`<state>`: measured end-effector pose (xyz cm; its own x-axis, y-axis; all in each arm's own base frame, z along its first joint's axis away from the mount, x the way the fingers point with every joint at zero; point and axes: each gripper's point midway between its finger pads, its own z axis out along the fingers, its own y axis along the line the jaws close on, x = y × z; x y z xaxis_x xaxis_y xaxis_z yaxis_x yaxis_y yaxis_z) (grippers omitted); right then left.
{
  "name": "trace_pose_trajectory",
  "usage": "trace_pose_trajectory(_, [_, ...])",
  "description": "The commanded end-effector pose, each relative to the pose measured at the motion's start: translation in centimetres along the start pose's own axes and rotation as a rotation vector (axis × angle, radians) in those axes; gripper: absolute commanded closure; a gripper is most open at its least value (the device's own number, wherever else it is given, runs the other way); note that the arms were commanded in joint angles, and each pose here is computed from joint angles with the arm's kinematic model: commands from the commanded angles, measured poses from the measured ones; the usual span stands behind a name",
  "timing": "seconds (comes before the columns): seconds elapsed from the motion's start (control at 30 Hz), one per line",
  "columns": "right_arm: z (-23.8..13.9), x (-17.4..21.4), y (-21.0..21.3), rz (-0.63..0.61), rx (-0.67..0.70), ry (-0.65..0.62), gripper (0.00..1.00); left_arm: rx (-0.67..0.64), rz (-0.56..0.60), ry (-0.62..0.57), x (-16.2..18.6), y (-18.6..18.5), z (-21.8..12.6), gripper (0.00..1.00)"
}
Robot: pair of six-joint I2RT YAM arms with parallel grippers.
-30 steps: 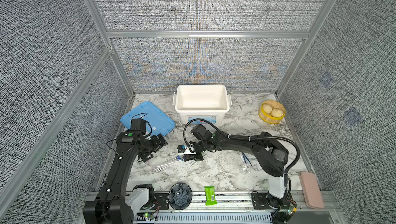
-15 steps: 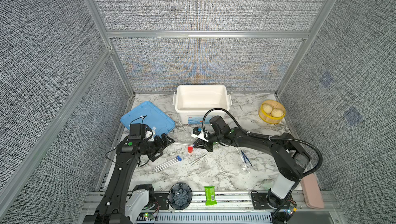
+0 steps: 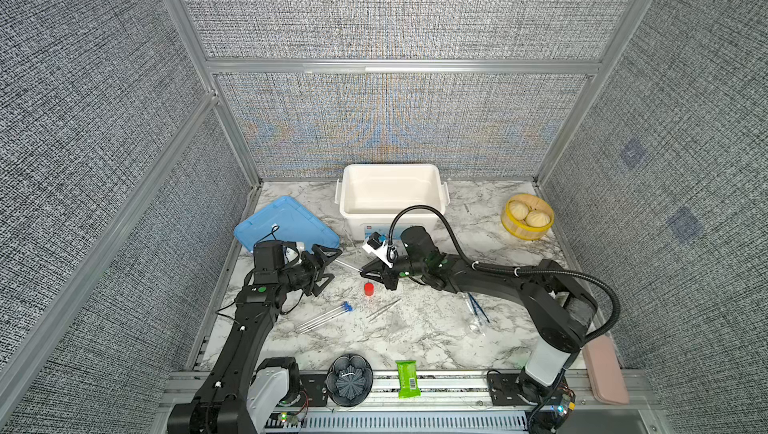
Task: Organize the chemistry lab equipment
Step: 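Lift the test tube with the right gripper while the left gripper moves toward it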
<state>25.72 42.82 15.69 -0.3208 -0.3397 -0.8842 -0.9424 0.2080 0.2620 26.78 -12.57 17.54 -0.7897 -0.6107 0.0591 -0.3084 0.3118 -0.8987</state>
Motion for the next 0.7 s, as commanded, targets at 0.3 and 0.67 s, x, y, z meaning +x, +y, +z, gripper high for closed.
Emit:
trace_pose_trajectory(0.3, [0.8,-1.4,1.6,-0.005,-0.003,-0.036,0.87,0.109,-0.02,0.022,-1.1,-1.2,1.4,0.41])
trace_pose_trajectory(0.67, [1.3,-1.5,2.1,-0.032,0.008,-0.013,0.87,0.092,-0.026,0.047,-0.8,-0.7,1.7,0.72])
